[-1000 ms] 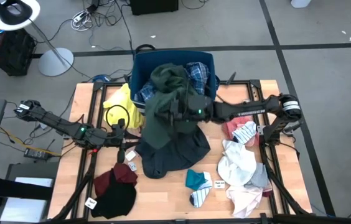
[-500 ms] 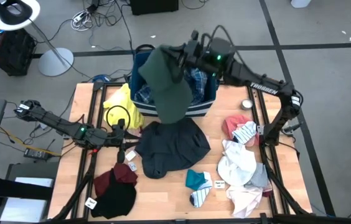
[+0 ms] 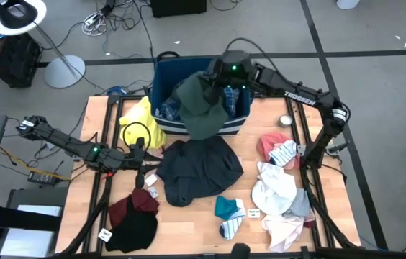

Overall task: Sort clothes
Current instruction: Put the green jacket into the blue laundry bin

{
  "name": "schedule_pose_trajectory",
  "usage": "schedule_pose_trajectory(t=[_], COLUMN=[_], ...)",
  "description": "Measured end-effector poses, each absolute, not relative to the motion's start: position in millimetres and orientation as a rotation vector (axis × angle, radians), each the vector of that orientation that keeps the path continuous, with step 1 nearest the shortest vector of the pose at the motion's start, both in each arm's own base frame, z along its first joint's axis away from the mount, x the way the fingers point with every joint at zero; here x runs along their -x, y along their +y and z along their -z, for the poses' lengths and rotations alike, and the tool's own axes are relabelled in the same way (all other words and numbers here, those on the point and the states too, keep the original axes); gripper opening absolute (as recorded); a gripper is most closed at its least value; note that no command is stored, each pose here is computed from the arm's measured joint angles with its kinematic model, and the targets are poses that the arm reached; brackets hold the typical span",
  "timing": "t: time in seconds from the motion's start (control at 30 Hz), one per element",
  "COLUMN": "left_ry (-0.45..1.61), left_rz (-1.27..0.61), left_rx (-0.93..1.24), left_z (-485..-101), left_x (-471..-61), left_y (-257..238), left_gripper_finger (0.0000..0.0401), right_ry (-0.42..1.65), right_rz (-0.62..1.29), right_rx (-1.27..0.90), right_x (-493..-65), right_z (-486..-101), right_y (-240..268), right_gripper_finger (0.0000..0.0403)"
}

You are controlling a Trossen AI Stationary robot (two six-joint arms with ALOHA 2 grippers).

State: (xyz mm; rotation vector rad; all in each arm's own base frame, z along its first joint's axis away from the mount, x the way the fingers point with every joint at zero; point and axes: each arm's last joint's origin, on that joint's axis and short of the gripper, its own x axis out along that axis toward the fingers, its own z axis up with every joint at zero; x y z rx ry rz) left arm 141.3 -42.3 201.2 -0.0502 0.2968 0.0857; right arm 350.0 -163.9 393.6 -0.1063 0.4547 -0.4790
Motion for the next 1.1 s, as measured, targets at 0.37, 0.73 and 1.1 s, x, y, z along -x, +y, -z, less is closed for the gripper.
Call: schedule_pose_trajectory(t=[0.37, 0.73, 1.1], left_ry=[0.296, 0.296, 0.289], left_rz=[-0.086, -0.086, -0.075], left_rx=[0.052, 0.052, -0.016], left_z=[-201, -201, -202], left_x=[-141, -141, -142], left_y=[-42, -42, -42], left_gripper_finger=[0.0099, 0.0099, 0.0099], right_ry=[0.671, 0.707, 0.696], right_rz=[0.479, 0.485, 0.494], right_rx=[-0.054, -0.12, -0.13], right_x=[-341, -334, -330], right_z=[-308, -291, -343], right_y=[-176, -182, -181], right_gripper_finger=[0.0, 0.0012, 0.0093])
